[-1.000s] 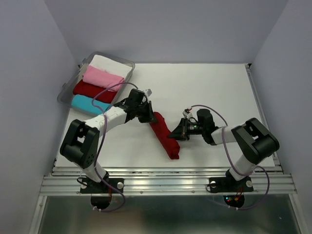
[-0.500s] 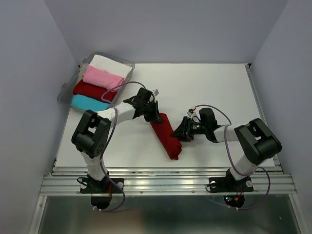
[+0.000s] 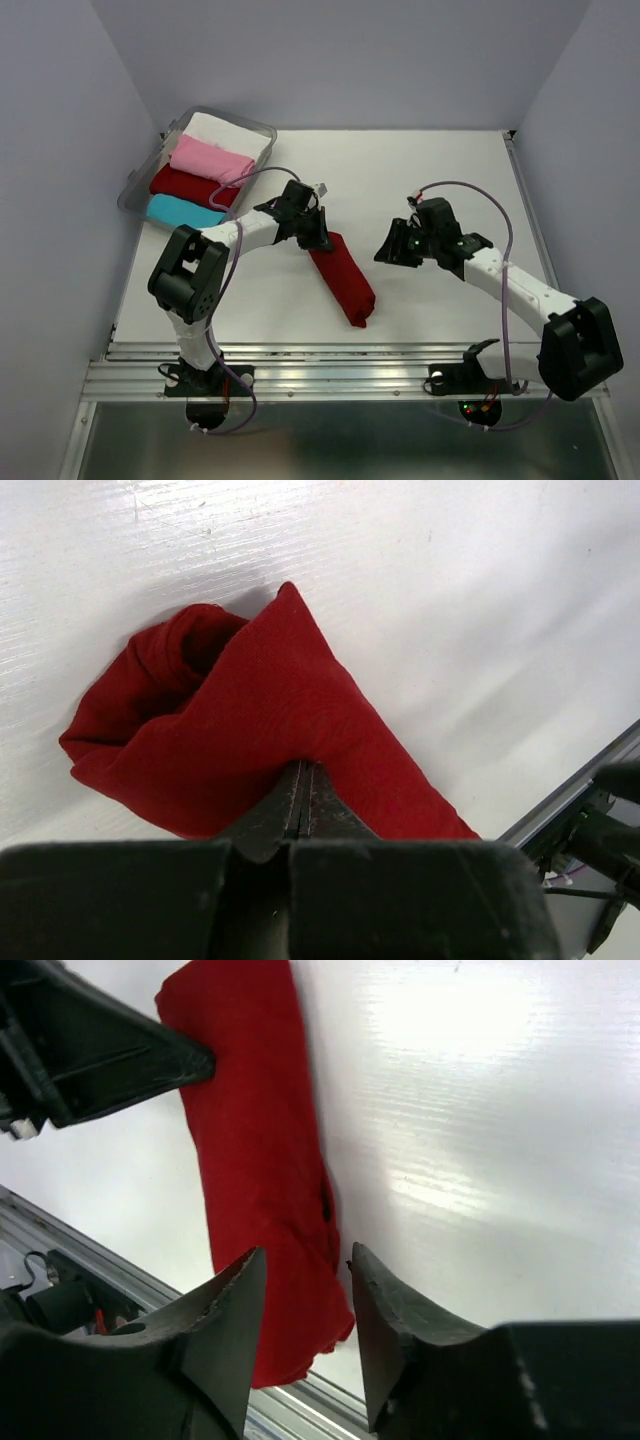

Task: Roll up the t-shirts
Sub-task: Roll the T-shirt to the center of the board.

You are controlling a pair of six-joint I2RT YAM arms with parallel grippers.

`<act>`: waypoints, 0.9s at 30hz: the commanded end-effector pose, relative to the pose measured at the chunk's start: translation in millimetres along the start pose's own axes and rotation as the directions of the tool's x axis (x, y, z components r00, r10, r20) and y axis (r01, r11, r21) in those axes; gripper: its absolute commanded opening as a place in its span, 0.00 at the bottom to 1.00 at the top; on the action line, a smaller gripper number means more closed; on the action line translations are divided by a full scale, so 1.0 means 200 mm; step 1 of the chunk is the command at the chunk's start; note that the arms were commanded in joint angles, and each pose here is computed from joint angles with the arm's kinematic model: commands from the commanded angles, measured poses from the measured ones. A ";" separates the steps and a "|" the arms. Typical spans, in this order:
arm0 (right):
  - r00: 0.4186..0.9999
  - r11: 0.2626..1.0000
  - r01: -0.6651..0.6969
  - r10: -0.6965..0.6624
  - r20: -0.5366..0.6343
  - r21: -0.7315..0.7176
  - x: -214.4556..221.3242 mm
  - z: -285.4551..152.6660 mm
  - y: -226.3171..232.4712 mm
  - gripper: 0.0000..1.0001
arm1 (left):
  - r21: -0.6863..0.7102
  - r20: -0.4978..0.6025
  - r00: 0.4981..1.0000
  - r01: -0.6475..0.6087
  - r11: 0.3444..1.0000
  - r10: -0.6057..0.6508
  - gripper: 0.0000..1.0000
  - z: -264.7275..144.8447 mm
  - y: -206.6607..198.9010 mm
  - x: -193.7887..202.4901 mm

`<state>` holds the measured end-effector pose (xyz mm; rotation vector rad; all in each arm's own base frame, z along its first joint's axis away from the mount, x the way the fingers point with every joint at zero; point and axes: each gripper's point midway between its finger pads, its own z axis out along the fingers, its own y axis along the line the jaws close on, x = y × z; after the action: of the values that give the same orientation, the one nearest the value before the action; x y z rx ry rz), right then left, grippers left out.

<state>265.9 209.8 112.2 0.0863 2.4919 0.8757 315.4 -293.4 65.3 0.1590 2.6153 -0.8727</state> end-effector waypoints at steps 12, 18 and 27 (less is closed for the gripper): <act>0.970 0.964 0.217 -0.230 -0.079 -0.151 0.29 0.02 0.54 0.04 | 0.011 0.027 0.999 -0.038 0.999 0.037 0.00 -0.01 -0.03 -0.04; 0.966 0.978 0.182 -0.196 -0.167 -0.098 0.42 0.14 0.41 0.04 | 0.005 0.020 0.999 -0.038 0.999 0.037 0.00 0.00 -0.02 -0.03; 0.970 0.979 0.133 -0.097 -0.224 0.155 0.63 0.20 -0.04 0.01 | -0.006 0.011 0.999 -0.050 0.999 0.050 0.00 0.01 -0.01 -0.02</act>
<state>174.0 271.4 47.3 -0.1757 2.7250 0.7689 315.2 -293.2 64.3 0.1717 2.6142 -0.8660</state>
